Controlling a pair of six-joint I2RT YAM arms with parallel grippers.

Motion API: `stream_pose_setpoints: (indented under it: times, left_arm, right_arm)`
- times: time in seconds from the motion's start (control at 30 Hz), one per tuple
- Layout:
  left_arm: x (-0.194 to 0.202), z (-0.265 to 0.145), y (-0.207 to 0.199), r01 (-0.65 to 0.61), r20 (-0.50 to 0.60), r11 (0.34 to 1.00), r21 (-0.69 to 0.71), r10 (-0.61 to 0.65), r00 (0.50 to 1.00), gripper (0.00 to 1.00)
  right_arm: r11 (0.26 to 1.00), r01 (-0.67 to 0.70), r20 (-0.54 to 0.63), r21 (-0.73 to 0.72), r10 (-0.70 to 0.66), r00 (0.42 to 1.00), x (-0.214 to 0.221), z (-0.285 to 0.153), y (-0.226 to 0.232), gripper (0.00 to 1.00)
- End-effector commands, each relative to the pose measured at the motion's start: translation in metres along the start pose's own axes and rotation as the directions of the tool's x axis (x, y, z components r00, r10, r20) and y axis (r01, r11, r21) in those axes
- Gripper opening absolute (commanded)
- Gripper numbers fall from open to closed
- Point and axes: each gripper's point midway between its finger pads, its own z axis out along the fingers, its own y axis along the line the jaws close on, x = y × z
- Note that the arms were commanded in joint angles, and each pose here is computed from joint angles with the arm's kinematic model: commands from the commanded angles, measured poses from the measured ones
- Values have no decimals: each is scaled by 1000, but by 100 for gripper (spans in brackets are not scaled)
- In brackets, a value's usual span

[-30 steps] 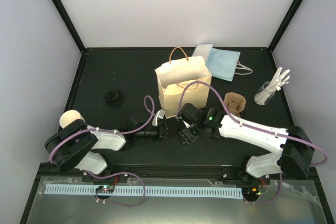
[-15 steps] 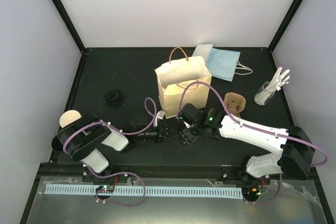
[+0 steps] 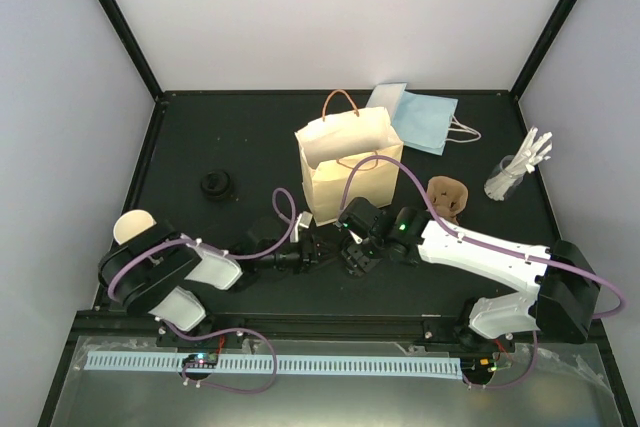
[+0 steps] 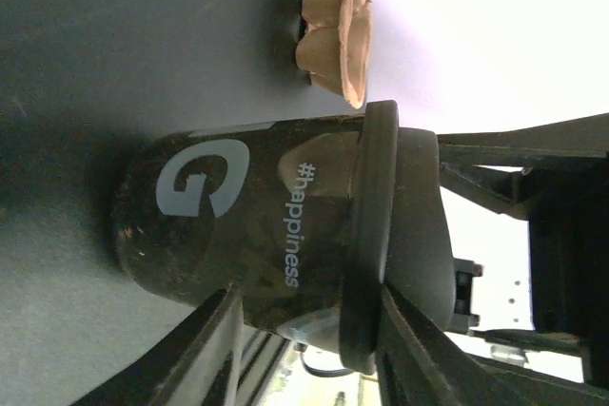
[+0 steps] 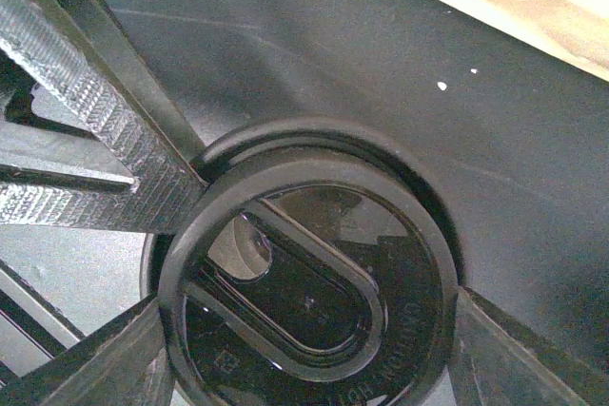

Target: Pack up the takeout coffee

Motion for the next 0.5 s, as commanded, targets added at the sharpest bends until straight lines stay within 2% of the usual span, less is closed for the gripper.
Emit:
stream_pose_setpoints:
  times: [0.0,0.1,0.27,0.47]
  left_arm:
    - [1,-6,39,29,-20,979,-200,-34,999,43]
    - [-12,-8,24,-5,-23,987,-159,1,1000,50]
    - [-26,-2,9,-57,-35,989,-133,53,998,51]
    - [-42,-10,-8,-122,57,987,-101,128,990,54]
  right_arm:
    - [993,-22,-144,-119,5,990,33,19,24,72]
    - [992,-20,-139,-125,2,990,32,19,25,72]
    - [992,-18,-131,-123,2,991,30,19,25,72]
    - [993,-22,-134,-112,6,991,31,20,23,72]
